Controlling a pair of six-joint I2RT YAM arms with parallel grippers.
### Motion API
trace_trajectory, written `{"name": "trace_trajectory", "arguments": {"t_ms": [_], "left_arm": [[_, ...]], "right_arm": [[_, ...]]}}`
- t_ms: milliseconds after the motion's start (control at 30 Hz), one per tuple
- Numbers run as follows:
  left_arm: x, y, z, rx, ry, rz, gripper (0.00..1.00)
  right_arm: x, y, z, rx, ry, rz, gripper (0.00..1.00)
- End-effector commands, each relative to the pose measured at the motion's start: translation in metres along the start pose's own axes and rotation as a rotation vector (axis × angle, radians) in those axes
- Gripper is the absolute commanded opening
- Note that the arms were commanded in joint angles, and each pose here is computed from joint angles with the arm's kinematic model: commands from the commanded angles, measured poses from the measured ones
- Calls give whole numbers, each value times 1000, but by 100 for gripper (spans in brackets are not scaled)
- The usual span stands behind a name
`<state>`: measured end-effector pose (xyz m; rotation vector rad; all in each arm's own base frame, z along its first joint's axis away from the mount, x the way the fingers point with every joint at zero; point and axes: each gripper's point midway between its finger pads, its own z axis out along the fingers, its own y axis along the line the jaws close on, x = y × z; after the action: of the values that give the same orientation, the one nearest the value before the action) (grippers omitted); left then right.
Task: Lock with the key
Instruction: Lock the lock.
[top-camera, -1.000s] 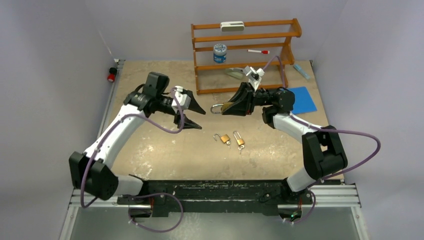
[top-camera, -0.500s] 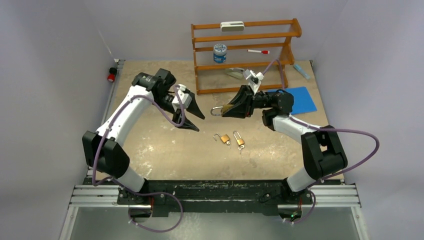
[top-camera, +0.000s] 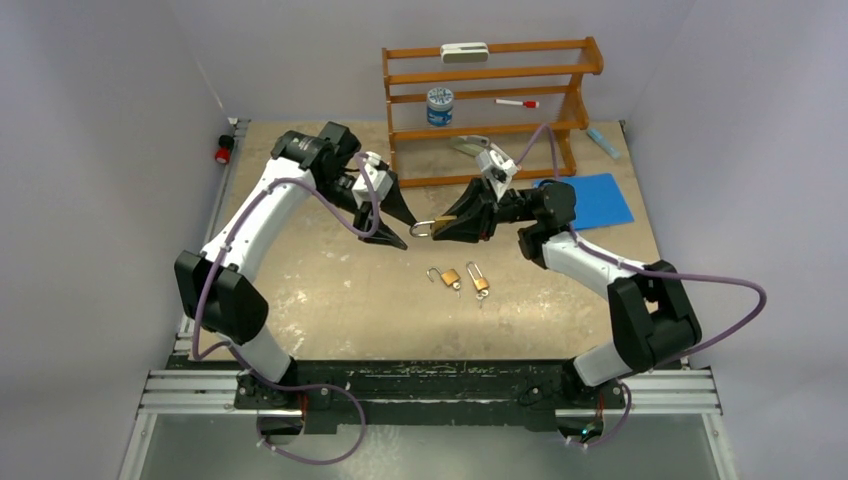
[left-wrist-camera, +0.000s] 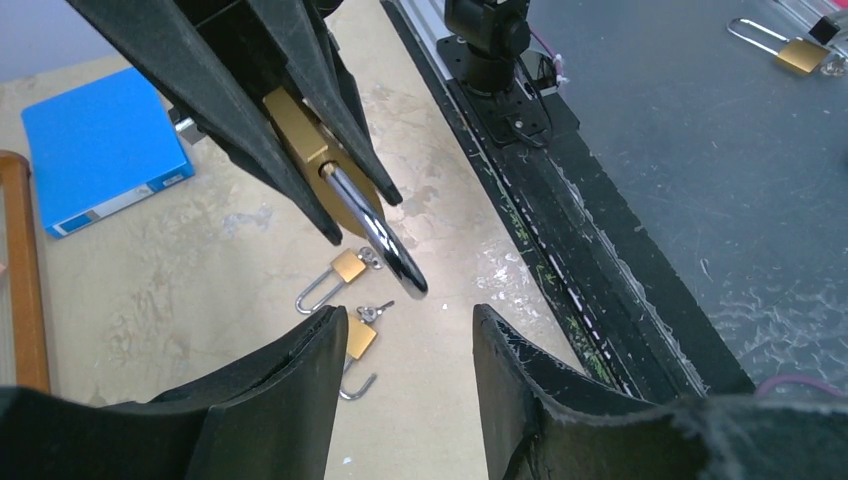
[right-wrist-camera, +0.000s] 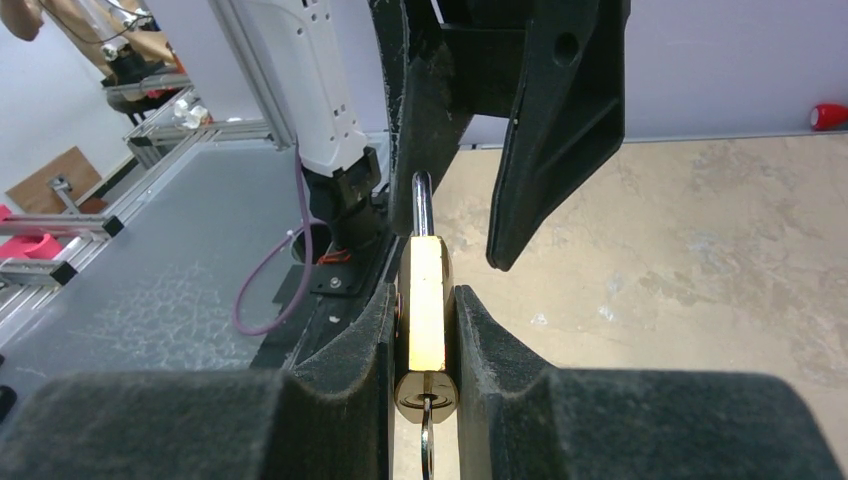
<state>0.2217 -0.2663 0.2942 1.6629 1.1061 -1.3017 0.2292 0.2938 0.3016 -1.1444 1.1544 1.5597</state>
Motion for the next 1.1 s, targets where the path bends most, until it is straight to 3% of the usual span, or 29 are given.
{"name": "trace_trajectory", "arguments": {"t_ms": [0,367,867,1067], "left_arm": [[-22,-4,3,13,-41,27,47],[-22,-11,4,19,-41,32,40],[-28,-9,3,15,-42,46,43],[-27,-7,4,17,-42,41,31]], "right_arm": [[-28,-1,8,12,-44,-129,0],[-22,-4,8,9,-42,-119,0],[-12,-8,10,8,-33,-95,0],[-11,-9,11,7,-30,-93,0]]}}
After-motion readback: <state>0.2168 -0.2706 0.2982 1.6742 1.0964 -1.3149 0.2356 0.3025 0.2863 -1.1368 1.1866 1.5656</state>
